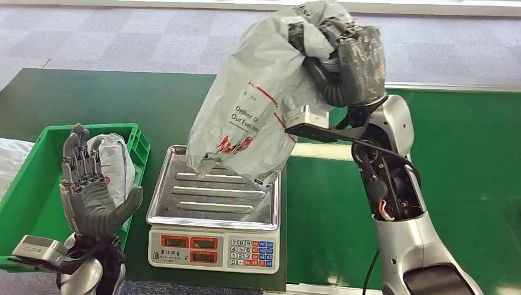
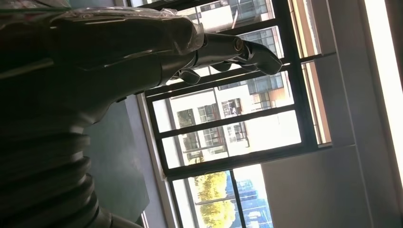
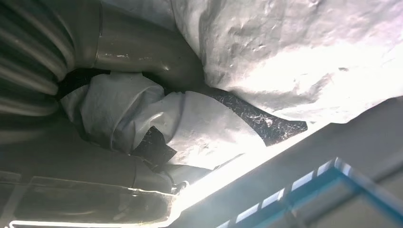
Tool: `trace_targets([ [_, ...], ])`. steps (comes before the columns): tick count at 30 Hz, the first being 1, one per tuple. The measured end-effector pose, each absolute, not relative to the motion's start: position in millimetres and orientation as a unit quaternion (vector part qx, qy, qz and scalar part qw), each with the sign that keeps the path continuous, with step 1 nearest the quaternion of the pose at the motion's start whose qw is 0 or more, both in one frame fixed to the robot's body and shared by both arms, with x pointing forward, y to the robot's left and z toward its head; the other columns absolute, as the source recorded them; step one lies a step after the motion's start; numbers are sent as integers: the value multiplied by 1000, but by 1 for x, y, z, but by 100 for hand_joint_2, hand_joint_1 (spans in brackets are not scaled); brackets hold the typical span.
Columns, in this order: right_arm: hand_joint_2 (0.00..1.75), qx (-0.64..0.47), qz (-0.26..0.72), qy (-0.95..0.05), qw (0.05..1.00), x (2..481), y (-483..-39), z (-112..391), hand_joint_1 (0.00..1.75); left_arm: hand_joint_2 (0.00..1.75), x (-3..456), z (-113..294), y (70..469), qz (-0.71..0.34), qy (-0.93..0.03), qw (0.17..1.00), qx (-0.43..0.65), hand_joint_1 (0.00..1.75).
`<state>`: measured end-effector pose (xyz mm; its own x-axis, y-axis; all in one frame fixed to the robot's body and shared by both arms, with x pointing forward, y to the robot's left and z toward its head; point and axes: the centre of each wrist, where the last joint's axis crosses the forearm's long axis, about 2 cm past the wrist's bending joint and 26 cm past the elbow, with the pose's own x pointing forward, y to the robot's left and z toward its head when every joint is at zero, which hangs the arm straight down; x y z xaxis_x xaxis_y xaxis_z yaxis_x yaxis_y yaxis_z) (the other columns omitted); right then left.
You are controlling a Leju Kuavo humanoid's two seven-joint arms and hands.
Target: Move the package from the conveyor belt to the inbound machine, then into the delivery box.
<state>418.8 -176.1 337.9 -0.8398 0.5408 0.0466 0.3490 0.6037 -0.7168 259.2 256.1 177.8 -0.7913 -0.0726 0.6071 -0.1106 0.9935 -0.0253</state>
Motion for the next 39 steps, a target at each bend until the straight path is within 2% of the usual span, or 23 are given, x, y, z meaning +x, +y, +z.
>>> trace_targets([
  [4,175,-204,472,-846,141,431,-139,309,175,175,260,177,254,22,-946,322,40,0],
  [8,175,-108,597,-773,185,432,-104,274,175,175,263,175,253,17,-945,325,34,0],
  [15,175,-54,732,-637,235,427,-75,244,175,175,265,174,253,15,-944,328,33,0],
  [26,175,-45,783,-567,252,422,-68,222,175,175,265,172,253,12,-943,331,27,0],
  [33,175,-121,805,-527,244,415,-63,210,175,175,270,174,252,10,-945,328,24,0],
  [37,175,-163,816,-498,245,413,-62,204,0,175,271,174,251,10,-944,328,23,0],
  [39,175,-174,822,-477,256,412,-62,201,0,175,272,175,251,9,-944,328,22,0],
])
